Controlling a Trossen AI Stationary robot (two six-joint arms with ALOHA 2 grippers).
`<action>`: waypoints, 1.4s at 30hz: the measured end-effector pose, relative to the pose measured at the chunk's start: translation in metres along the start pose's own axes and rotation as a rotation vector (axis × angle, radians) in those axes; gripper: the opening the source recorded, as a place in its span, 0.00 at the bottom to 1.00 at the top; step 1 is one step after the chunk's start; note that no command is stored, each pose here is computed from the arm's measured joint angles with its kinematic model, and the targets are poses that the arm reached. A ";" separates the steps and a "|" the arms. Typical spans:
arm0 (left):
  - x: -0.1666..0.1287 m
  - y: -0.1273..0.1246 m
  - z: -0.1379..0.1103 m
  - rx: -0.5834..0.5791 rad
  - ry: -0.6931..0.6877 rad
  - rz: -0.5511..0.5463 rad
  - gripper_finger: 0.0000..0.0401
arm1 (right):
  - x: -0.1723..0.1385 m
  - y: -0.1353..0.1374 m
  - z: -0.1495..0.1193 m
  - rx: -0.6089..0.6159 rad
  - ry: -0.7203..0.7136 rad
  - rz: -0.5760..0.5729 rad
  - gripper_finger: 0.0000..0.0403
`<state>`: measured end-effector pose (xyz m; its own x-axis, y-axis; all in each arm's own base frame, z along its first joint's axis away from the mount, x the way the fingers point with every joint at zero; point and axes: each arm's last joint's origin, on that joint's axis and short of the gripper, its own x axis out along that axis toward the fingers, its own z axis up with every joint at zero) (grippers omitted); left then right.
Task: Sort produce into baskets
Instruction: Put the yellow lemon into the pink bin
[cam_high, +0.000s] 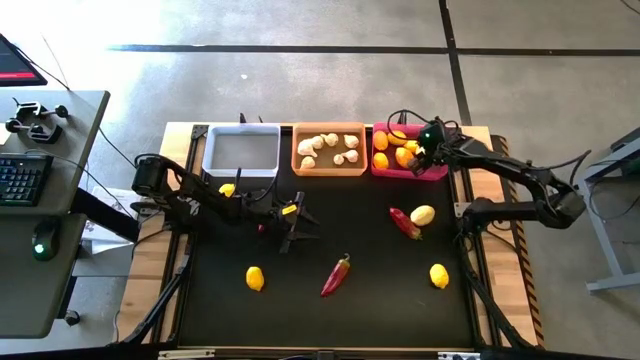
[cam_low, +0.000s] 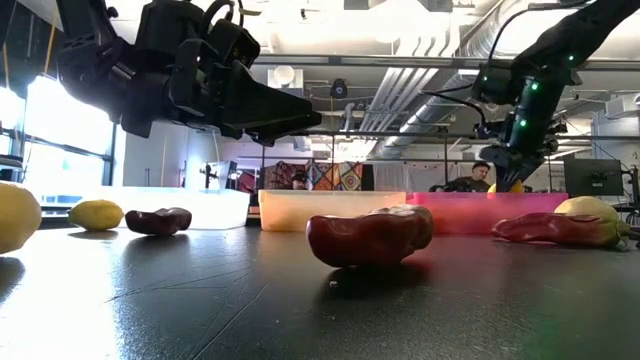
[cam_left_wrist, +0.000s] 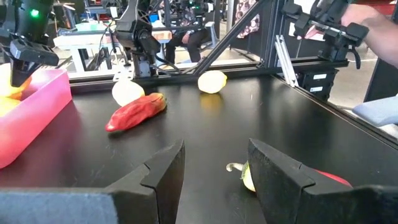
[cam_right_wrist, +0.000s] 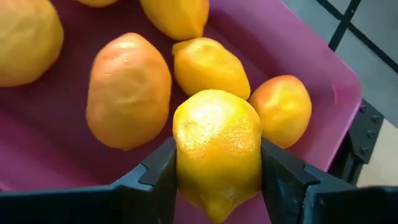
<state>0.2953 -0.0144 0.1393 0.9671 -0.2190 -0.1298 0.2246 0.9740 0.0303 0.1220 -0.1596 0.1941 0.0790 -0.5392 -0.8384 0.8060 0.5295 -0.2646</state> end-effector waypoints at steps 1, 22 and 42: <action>0.000 0.000 0.000 0.000 0.000 0.001 0.40 | 0.002 -0.001 0.000 0.006 0.006 0.004 0.41; 0.000 0.001 0.000 0.001 0.001 0.021 0.40 | 0.042 0.015 0.007 -0.086 0.069 0.010 0.55; 0.000 0.003 -0.001 0.007 0.014 0.100 0.40 | -0.006 0.040 0.026 -0.209 -0.028 -0.032 0.62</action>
<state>0.2957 -0.0116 0.1385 0.9830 -0.1200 -0.1393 0.1281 0.9905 0.0506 0.1686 -0.1525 0.2010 0.0736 -0.5742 -0.8154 0.6696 0.6344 -0.3863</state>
